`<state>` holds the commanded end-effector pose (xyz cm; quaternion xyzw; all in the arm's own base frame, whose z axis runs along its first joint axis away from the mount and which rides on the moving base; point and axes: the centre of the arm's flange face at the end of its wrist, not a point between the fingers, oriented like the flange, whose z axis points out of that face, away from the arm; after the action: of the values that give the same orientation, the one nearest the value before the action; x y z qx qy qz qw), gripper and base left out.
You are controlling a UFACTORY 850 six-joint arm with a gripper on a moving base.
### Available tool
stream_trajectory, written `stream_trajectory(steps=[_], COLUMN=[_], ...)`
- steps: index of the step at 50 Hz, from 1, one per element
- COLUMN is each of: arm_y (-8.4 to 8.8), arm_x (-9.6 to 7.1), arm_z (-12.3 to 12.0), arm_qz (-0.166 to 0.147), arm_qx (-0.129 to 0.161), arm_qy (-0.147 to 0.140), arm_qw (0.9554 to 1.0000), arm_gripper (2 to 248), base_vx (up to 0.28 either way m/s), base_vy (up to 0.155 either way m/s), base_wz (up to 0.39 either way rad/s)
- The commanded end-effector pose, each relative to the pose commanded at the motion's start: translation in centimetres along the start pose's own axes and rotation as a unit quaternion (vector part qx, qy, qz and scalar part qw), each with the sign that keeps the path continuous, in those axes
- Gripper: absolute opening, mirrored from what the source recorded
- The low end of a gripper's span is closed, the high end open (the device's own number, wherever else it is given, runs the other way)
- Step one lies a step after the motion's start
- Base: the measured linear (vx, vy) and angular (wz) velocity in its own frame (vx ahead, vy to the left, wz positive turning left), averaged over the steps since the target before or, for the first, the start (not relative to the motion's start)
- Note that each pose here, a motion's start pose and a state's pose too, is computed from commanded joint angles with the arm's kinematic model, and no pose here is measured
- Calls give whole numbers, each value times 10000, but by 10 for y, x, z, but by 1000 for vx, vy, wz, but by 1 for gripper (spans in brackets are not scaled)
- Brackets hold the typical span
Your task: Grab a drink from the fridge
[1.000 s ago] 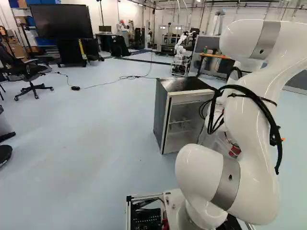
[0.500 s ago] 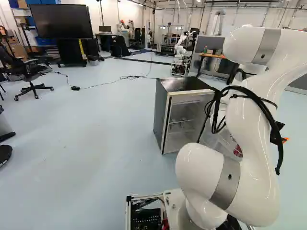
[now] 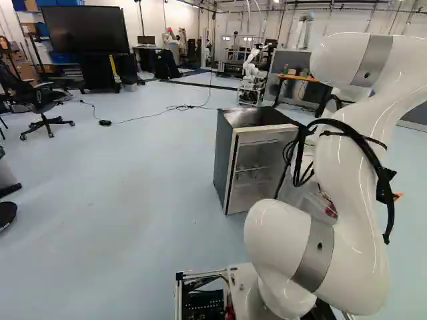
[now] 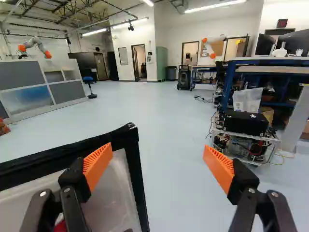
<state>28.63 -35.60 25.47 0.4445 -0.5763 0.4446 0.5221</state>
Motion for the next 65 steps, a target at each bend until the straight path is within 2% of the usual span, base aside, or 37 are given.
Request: stream_trajectory(steps=[7, 17, 25, 33, 41, 49, 65], arm_y=[5, 9, 12, 15, 18, 21, 28], arm_x=[1, 4, 5, 7, 9, 11, 14], arm_z=[-8, -21, -32, -43, -55, -67, -92], arm_qz=[-79, -199, -289, -370, -442, -506, -604], arm_qx=[235, 740, 1171, 1605, 2043, 2478, 3329], arm_qy=[-33, -68, -95, -124, -155, -186, -248], arm_qw=[9997, 9970, 9927, 9863, 9778, 9673, 9407], arm_gripper=[247, 247, 247, 247, 247, 247, 247], base_vx=[0, 0, 0, 0, 0, 0, 0], base_vy=[0, 0, 0, 0, 0, 0, 0], base_wz=[0, 0, 0, 0, 0, 0, 0])
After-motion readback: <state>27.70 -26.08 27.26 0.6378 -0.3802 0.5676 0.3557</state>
